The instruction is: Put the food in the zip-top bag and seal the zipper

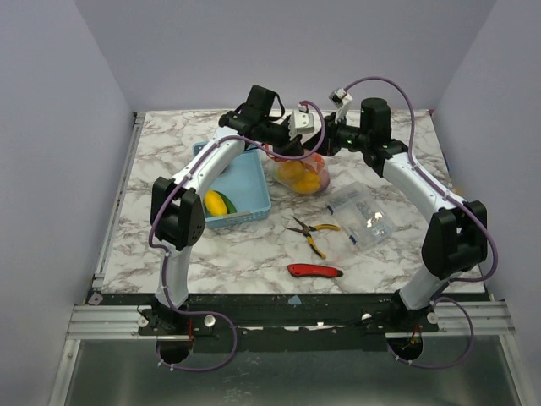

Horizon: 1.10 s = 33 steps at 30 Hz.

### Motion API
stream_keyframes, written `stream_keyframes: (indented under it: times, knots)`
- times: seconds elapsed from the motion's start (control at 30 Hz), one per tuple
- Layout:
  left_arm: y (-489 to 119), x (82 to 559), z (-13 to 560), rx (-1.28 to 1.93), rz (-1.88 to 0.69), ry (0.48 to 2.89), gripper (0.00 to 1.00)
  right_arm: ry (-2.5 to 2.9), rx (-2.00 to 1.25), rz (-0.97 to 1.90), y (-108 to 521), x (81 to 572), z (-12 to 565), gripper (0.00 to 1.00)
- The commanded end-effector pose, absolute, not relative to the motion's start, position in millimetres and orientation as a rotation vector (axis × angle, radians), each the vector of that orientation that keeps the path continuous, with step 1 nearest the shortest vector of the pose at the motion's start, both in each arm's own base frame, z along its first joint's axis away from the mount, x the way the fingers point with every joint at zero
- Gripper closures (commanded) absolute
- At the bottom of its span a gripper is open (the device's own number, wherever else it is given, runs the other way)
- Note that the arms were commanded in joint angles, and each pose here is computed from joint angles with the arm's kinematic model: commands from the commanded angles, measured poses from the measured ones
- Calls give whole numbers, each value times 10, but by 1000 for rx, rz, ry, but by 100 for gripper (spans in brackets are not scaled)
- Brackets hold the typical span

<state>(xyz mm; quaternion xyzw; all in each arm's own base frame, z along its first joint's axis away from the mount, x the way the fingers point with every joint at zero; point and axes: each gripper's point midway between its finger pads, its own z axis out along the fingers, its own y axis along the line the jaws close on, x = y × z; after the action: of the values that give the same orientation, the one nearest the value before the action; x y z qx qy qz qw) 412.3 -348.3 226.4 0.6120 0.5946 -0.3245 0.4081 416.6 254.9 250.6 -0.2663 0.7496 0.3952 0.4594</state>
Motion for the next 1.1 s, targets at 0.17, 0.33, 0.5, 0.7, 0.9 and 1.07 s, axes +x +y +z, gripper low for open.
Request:
stream_keyframes:
  times: [0.17,0.33,0.5,0.7,0.9,1.07]
  knots:
    - [-3595,3895,2691,1548,-882,1332,100,2081,-484,863,2410,4075,2561,56]
    - [-3575,3918,2661,1537,-884,1344,100,2205,-452,747,2191,3918,2537,52]
    - [-3568,3909,2663,1537,-885,1346,100,2203,-494,733,2149,3806,2597,51]
    - [-3552,3893,2662,1543,-883,1349,100,2161,-615,729,2170,3777,2616,56]
    - [-3553,3884,2657,1549,-882,1343,100,2106,-681,761,2290,3885,2657,77]
    - [-3542,3886,2651,1552,-879,1344,100,2097,-738,753,2393,3917,2594,78]
